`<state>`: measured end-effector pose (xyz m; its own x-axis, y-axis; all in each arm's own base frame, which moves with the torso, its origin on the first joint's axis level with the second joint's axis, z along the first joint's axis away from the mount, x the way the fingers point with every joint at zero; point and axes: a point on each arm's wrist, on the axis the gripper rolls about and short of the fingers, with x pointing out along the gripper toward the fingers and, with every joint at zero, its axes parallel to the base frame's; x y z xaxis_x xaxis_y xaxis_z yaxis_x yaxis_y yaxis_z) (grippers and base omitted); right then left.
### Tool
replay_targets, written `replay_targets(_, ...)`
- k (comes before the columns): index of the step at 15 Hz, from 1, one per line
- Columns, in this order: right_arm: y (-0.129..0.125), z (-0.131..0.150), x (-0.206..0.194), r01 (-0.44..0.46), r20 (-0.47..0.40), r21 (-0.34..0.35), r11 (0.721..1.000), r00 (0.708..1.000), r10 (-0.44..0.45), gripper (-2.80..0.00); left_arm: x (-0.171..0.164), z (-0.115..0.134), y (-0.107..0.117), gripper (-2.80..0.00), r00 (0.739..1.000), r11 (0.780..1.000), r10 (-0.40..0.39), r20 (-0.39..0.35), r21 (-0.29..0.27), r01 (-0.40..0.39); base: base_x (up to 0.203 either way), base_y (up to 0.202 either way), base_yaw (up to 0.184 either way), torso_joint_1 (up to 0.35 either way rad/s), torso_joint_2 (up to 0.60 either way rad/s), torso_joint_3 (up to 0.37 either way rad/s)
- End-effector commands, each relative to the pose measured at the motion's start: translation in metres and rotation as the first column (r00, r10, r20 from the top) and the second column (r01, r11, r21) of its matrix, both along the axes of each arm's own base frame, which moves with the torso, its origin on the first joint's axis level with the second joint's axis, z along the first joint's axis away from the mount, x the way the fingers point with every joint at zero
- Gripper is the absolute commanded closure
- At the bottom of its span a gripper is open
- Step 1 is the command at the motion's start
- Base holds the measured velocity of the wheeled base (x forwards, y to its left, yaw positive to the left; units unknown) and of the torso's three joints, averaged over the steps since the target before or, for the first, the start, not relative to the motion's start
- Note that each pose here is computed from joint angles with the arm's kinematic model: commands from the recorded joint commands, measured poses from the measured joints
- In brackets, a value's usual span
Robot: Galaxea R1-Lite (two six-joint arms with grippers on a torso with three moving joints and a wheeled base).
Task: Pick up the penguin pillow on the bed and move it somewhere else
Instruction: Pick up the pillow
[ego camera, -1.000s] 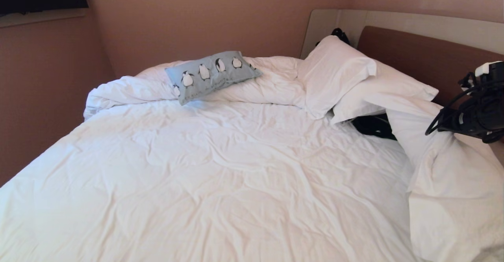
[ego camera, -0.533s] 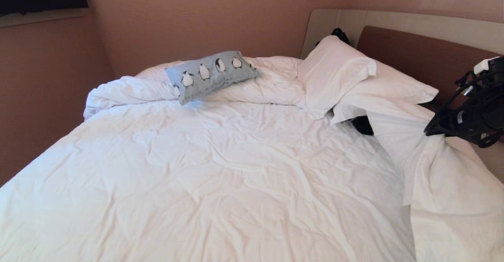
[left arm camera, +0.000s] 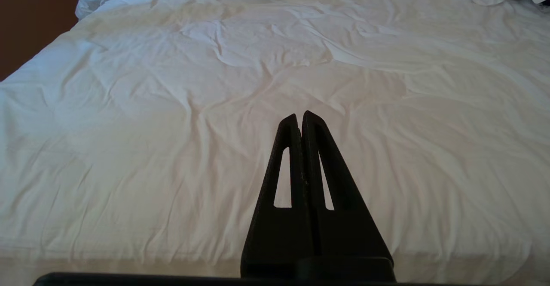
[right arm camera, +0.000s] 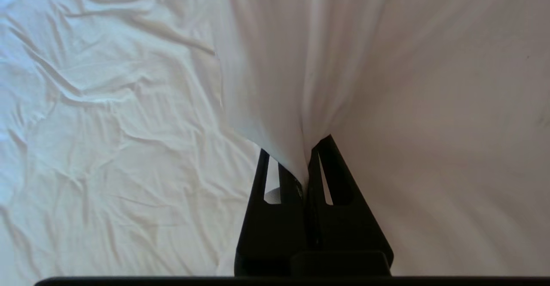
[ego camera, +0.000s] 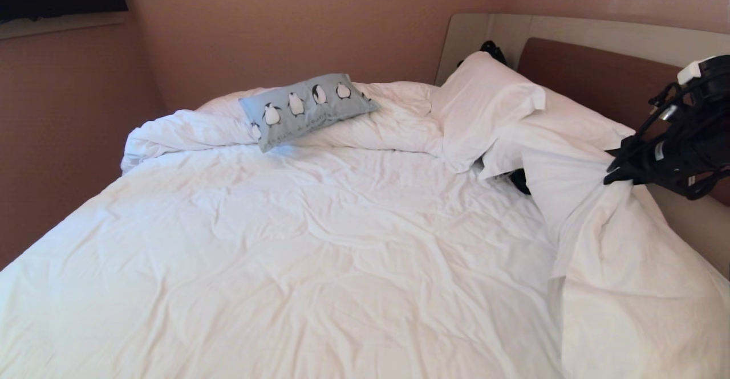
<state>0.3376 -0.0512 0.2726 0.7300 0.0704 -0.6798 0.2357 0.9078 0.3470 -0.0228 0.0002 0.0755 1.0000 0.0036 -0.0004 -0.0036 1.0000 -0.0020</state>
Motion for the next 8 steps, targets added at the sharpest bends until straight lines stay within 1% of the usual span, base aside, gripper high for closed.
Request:
replay_targets(1,0.0013,-0.0074,0.0022,0.068,-0.091,0.079,0.995,0.994,-0.061,0.0,0.0,0.0,0.0,0.0,1.0,1.0,0.001,0.0,-0.001,-0.001,0.0,0.0,0.0,0.0,0.0,0.0)
replay_targets(5,0.0045,-0.0032,-0.0007,0.073,-0.081,0.092,0.993,0.995,-0.066,0.0,0.0,0.0,0.0,0.0,1.0,1.0,0.001,0.0,-0.001,-0.001,0.0,0.0,0.0,0.0,0.0,0.0)
replay_targets(8,0.0069,0.001,-0.0002,0.092,-0.071,0.118,0.989,0.994,-0.084,0.0,0.0001,-0.0004,0.0,0.0,1.0,1.0,0.001,-0.001,0.0,-0.001,0.0,0.0,0.0,0.0,0.0,0.0)
